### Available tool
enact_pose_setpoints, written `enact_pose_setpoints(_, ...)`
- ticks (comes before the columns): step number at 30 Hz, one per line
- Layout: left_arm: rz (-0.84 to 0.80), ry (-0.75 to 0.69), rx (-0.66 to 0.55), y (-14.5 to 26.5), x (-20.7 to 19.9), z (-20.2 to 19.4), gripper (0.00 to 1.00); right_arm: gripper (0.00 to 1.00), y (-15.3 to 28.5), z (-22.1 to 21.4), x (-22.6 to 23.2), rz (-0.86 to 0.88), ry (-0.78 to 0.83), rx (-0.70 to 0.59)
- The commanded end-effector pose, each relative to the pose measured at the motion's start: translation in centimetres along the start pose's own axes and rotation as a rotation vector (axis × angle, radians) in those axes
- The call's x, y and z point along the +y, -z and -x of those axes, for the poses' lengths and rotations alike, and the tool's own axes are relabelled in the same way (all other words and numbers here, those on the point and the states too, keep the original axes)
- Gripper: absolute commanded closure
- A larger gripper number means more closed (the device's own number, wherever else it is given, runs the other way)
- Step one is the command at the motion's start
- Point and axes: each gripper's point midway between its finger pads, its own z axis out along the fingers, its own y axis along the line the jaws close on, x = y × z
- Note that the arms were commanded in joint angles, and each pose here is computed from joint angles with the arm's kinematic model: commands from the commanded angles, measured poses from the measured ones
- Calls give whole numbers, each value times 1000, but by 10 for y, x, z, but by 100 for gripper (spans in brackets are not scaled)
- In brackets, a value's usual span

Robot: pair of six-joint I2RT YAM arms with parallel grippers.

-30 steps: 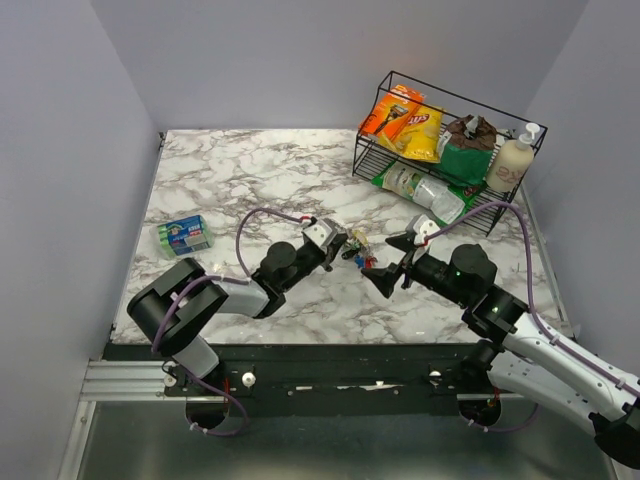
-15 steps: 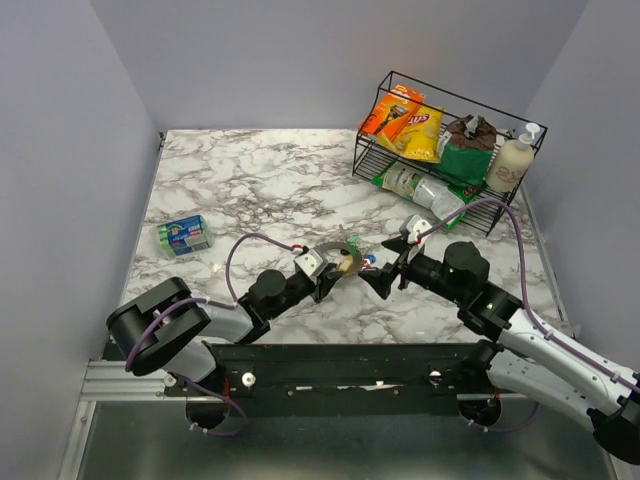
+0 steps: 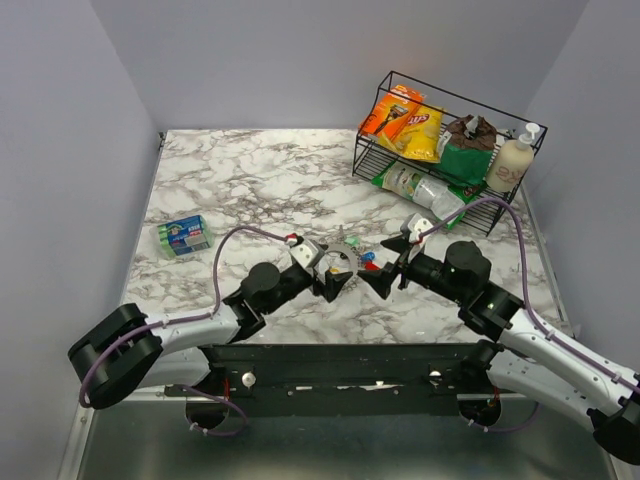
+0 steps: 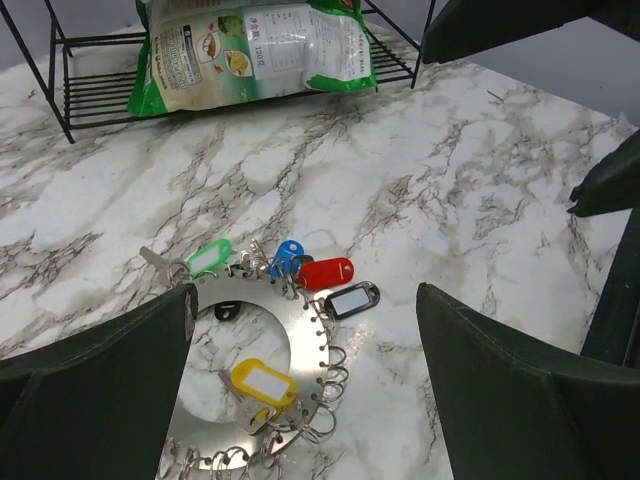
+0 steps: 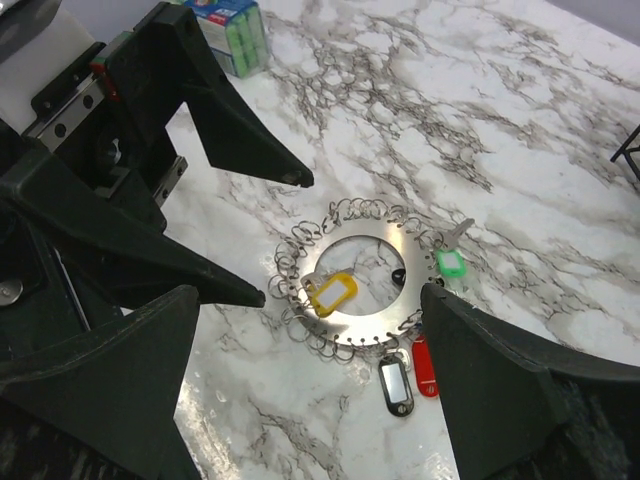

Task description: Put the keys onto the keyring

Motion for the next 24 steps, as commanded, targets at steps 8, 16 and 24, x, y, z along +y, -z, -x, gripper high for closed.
enact_pose_setpoints(8,105,138,229,-23,9,3,1,0,0,19,2,8,-19,-40)
enact_pose_setpoints(16,271,242,303,-27,49,-16,1,0,-14,-1,-20,-113,-89,39)
enact_pose_setpoints(24,471,370,320,2,109,-34,1,0,-19,-26,-67,-359,-199,127)
